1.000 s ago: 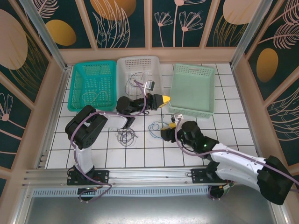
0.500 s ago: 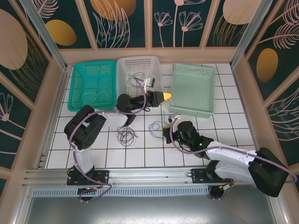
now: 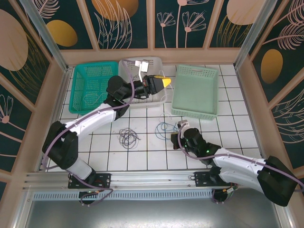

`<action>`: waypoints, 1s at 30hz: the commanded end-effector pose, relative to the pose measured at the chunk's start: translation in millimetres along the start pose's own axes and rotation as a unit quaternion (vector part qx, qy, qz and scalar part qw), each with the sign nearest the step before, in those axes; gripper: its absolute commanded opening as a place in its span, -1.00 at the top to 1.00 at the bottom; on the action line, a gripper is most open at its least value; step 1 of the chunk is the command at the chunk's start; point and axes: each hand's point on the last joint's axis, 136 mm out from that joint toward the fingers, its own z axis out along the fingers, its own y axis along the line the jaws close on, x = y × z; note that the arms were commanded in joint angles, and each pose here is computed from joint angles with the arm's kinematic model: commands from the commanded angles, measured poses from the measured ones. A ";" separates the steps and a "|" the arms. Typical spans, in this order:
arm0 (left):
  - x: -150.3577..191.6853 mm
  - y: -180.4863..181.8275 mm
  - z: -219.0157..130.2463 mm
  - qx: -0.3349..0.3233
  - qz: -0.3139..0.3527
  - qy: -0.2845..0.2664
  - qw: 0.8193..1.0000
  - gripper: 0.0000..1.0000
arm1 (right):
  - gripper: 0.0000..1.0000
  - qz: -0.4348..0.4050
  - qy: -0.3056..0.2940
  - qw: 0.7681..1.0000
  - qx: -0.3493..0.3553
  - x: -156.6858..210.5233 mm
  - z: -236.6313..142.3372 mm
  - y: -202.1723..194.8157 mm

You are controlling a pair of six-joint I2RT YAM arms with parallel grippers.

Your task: Untangle the cables

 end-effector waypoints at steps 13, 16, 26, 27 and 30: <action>-85.0 -31.0 -59.2 -0.162 0.193 -0.068 0.965 1.00 | 1.00 0.032 -0.016 0.998 0.042 -0.8 -7.8 -23.5; -101.0 -44.2 -71.7 -0.194 0.230 -0.088 0.950 1.00 | 1.00 0.034 -0.016 0.998 0.045 -0.7 -7.8 -25.4; -138.8 -102.2 -98.7 -0.227 0.311 -0.151 0.911 1.00 | 1.00 0.033 -0.026 0.998 0.048 -7.9 -7.5 -26.4; -142.5 -101.8 -101.8 -0.242 0.319 -0.152 0.904 1.00 | 1.00 0.033 -0.026 0.998 0.047 -8.6 -7.3 -26.3; -152.3 -86.7 -117.7 -0.311 0.333 -0.164 0.875 1.00 | 1.00 0.033 -0.029 0.998 0.048 -9.9 -7.2 -26.4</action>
